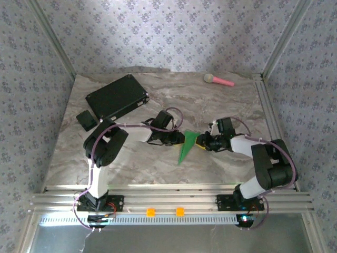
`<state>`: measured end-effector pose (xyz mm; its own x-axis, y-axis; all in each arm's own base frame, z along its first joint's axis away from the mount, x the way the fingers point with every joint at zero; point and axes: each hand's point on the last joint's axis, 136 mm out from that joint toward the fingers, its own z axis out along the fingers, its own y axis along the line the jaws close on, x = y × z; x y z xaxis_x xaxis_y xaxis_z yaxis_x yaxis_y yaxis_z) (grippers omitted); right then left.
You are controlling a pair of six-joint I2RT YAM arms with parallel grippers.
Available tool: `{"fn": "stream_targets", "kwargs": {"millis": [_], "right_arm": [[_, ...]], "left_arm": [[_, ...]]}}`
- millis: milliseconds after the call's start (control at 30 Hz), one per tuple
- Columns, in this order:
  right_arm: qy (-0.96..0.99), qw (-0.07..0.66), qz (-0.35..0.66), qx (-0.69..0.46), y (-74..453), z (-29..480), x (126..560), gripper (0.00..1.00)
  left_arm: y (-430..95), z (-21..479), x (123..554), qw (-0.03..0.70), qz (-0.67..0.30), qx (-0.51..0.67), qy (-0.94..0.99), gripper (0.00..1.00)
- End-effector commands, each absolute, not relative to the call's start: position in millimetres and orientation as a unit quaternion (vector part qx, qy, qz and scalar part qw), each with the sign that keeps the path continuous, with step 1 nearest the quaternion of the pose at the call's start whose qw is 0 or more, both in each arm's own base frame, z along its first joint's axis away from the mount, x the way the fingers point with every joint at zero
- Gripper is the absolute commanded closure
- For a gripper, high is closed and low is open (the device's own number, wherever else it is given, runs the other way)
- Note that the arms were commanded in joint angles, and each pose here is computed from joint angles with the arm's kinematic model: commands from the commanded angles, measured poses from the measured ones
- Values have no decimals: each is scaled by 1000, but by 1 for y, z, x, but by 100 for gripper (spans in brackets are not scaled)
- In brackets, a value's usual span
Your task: Fold a paper plane with a square sheet of paper (pick it up from the middle)
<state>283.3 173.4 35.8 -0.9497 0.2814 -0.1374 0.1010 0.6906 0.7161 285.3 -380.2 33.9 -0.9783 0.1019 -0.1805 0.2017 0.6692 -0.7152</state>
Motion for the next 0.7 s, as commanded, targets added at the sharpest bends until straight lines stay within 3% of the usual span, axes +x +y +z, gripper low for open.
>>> {"fn": "stream_targets", "kwargs": {"millis": [0, 233, 367, 667], "right_arm": [[911, 111, 384, 102, 180, 33, 284, 77], [912, 104, 384, 99, 184, 30, 286, 77], [911, 106, 387, 99, 185, 32, 287, 76], [898, 144, 396, 129, 177, 61, 292, 59]], "left_arm": [[-384, 36, 287, 59, -404, 93, 908, 79], [-395, 48, 284, 52, -440, 110, 890, 79], [-402, 58, 282, 50, -456, 127, 879, 87], [-383, 76, 286, 127, -381, 149, 904, 95]]}}
